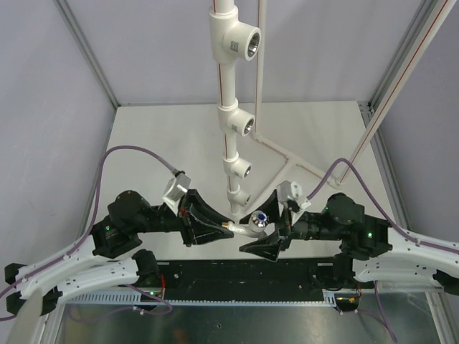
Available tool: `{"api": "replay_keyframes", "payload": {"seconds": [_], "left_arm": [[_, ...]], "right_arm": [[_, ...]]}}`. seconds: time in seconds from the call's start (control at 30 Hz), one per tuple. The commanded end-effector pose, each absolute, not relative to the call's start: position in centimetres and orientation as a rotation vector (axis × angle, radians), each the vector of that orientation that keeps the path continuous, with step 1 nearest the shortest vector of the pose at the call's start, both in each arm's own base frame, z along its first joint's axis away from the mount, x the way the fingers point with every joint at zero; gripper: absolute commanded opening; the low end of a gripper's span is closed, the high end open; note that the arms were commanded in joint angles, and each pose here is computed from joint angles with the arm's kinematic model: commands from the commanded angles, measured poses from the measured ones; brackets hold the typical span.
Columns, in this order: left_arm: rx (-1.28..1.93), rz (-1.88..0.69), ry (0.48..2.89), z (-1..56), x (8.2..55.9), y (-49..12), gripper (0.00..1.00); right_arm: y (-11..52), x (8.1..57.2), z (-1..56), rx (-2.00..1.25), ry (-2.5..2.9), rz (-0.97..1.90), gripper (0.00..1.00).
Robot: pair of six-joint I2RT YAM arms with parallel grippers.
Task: Install the water faucets
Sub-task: Adjust the water faucet.
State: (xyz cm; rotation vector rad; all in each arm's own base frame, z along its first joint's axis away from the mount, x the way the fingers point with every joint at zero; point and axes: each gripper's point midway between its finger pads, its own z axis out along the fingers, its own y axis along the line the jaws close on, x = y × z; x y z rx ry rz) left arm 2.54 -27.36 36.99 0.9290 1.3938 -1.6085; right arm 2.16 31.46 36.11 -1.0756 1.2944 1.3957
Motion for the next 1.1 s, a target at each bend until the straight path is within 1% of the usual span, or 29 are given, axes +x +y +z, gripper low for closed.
{"api": "replay_keyframes", "payload": {"seconds": [0.0,0.1,0.2,0.43,0.53,0.7,0.87,0.97,1.03,1.07], "left_arm": [[0.816,-1.600,1.262,40.2,3.3,-26.5,0.00],[0.813,-1.605,1.259,40.3,3.3,-26.6,0.00],[0.819,-1.614,1.258,40.3,3.3,-26.8,0.00],[0.822,-1.621,1.251,40.5,3.2,-27.0,0.00],[0.820,-1.624,1.250,40.5,3.2,-27.0,0.00],[0.830,-1.628,1.252,40.5,3.1,-27.1,0.00],[0.852,-1.638,1.268,40.1,3.0,-27.6,0.00],[0.864,-1.643,1.275,39.9,3.0,-27.9,0.00],[0.866,-1.642,1.273,39.9,2.9,-27.9,0.00],[0.867,-1.643,1.272,39.9,2.9,-27.9,0.00]], "right_arm": [[29.1,3.5,40.8,-0.883,1.203,1.383,0.72],[28.5,3.9,41.9,-0.818,1.174,1.385,0.71],[28.5,4.0,42.2,-0.801,1.165,1.381,0.66],[29.2,4.4,42.2,-0.784,1.167,1.361,0.52],[29.7,4.5,42.2,-0.786,1.163,1.362,0.48],[30.5,4.5,41.9,-0.801,1.176,1.359,0.37],[31.0,4.4,41.8,-0.823,1.189,1.359,0.31],[31.2,4.3,41.7,-0.837,1.196,1.356,0.30],[31.4,4.3,41.3,-0.855,1.213,1.347,0.34],[31.4,4.3,41.2,-0.863,1.219,1.344,0.38]]}}
